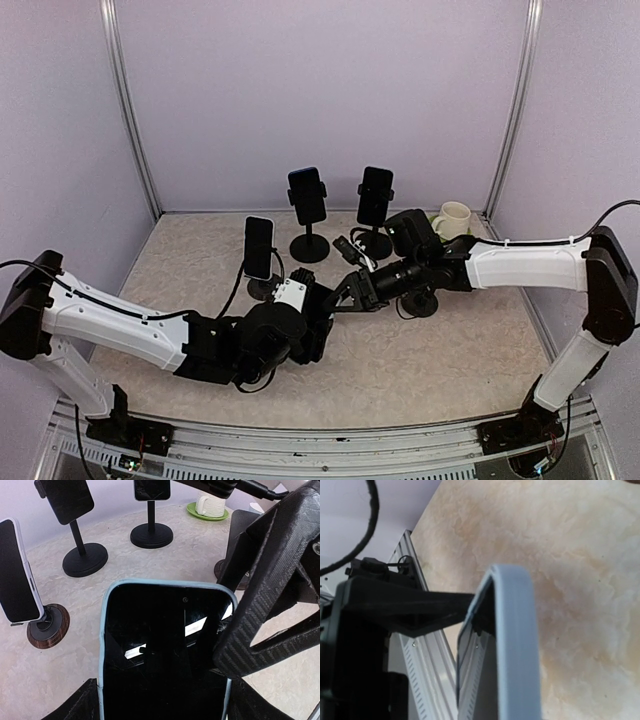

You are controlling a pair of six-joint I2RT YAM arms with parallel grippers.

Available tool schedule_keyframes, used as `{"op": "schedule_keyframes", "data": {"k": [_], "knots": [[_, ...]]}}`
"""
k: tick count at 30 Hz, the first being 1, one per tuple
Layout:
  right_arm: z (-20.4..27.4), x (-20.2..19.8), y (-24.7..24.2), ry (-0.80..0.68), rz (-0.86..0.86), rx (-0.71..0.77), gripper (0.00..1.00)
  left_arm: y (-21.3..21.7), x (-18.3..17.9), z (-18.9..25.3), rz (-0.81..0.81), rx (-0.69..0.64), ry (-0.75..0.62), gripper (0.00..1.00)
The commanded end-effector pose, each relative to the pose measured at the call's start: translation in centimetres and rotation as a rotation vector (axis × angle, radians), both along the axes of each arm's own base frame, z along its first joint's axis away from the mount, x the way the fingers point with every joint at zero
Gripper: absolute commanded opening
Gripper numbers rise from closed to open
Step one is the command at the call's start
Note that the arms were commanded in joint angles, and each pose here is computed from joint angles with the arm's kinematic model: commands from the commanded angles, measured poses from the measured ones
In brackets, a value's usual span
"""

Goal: Place the phone on the phone stand
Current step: Pass from the left arm to the right

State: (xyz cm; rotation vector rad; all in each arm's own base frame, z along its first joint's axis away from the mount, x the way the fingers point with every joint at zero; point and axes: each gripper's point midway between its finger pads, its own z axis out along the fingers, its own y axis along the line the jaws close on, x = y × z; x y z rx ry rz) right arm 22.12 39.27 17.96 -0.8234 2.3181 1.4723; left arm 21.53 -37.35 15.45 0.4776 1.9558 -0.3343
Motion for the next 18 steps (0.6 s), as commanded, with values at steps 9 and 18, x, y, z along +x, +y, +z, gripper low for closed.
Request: {"op": "schedule_keyframes", "data": {"k": [9,18], "knots": [[1.38,-0.02,1.69,0.021,0.032,0.074,0.21,-1.04,0.47,2.06,0.028,-0.071,-0.043,0.73],[2.02,0.31,1.59,0.018,0.004,0.092,0.00,-0.85,0.58,2.09,0.041,-0.071,-0.047,0.78]]}}
